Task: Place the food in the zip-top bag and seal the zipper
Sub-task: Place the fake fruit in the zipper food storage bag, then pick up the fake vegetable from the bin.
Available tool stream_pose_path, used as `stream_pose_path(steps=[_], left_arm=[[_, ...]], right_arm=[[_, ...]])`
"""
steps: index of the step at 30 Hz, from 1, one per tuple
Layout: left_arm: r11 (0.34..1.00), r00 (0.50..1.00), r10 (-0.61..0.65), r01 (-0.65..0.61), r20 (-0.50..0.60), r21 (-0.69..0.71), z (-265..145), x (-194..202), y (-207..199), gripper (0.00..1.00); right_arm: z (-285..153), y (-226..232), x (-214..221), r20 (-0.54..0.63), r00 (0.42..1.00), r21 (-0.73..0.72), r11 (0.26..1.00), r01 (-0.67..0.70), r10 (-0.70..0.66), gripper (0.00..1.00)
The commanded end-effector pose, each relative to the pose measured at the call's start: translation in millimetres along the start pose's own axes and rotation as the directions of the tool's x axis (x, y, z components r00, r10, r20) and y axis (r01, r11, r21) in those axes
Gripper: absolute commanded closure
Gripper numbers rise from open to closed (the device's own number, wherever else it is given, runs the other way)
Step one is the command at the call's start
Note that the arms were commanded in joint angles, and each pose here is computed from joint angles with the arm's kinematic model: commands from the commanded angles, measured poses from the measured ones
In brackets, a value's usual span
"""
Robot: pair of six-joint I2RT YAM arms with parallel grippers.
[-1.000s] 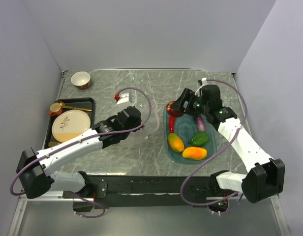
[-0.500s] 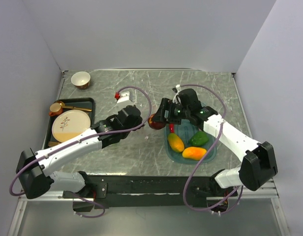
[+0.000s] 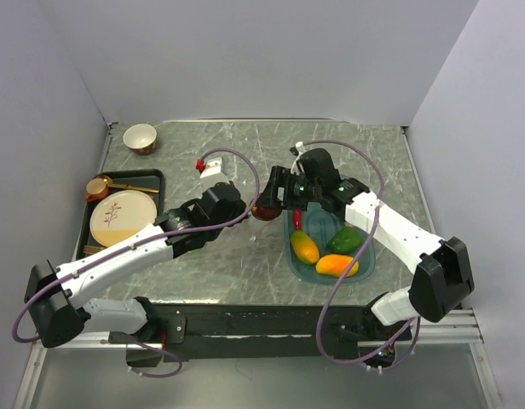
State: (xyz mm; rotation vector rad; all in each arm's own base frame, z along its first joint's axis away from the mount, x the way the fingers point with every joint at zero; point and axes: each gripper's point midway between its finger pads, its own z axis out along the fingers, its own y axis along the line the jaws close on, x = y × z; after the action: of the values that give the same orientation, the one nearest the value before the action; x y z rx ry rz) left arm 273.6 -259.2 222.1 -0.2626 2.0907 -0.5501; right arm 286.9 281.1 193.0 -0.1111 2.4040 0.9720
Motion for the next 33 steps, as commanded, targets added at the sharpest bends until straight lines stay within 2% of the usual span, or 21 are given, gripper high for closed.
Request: stream_pose_path(steps=[1, 5, 8, 11, 15, 18, 21, 26, 28, 29, 30, 33], left_arm=[[0.998, 0.999, -0.024, 0.022, 0.041, 0.059, -11, -19, -13, 0.99], [0.998, 0.999, -0.026, 0.023, 0.040, 0.060, -11, -19, -14, 0.99], [0.998, 0.999, -0.026, 0.023, 0.046, 0.056, -11, -20, -12, 0.99], [0.999, 0.998, -0.024, 0.021, 0.057, 0.049, -12, -23, -10, 0.99], [0.999, 0.997, -0.031, 0.028, 0.066, 0.044, -13, -24, -7, 0.99], [0.998, 0.997, -0.031, 0.027, 0.073, 0.054, -15, -25, -9, 0.99], [0.998, 0.996, -0.036, 0.032, 0.080, 0.047, -15, -28, -7, 0.99], [0.999, 0.995, -0.036, 0.032, 0.096, 0.044, -19, -31, -4, 0.99], [0.999, 0.995, -0.036, 0.033, 0.089, 0.038, -18, -28, -2, 0.99], [0.999, 0.996, -0.036, 0.033, 0.085, 0.034, -17, -26, -1, 0.99], [0.999, 0.996, -0.038, 0.035, 0.083, 0.036, -16, -26, -2, 0.99], [0.998, 0.997, -0.040, 0.037, 0.071, 0.043, -14, -21, -3, 0.99]], right_arm=[[3, 13, -17, 0.037, 0.996, 0.038, 0.996, 0.085, -0.086, 0.32], [7, 14, -21, 0.045, 0.994, 0.067, 0.993, 0.100, -0.103, 0.27], [7, 12, -23, 0.050, 0.992, 0.101, 0.989, 0.110, -0.115, 0.20], [-4, 7, -34, 0.130, 0.984, 0.146, 0.984, 0.104, -0.123, 0.01], [-27, 9, -50, 0.240, 0.961, 0.155, 0.983, 0.100, -0.136, 0.00], [-27, 10, -52, 0.236, 0.963, 0.136, 0.986, 0.096, -0.126, 0.00], [-29, 1, -53, 0.241, 0.964, 0.184, 0.981, 0.067, -0.111, 0.00], [-46, -52, -58, 0.303, 0.951, 0.355, 0.933, -0.059, -0.055, 0.00], [-59, -86, -60, 0.329, 0.944, 0.425, 0.893, -0.147, -0.001, 0.00], [-65, -108, -57, 0.343, 0.939, 0.481, 0.856, -0.192, 0.018, 0.00], [-80, -136, -55, 0.381, 0.920, 0.526, 0.797, -0.297, 0.092, 0.00], [-91, -173, -44, 0.378, 0.912, 0.547, 0.755, -0.360, 0.161, 0.00]])
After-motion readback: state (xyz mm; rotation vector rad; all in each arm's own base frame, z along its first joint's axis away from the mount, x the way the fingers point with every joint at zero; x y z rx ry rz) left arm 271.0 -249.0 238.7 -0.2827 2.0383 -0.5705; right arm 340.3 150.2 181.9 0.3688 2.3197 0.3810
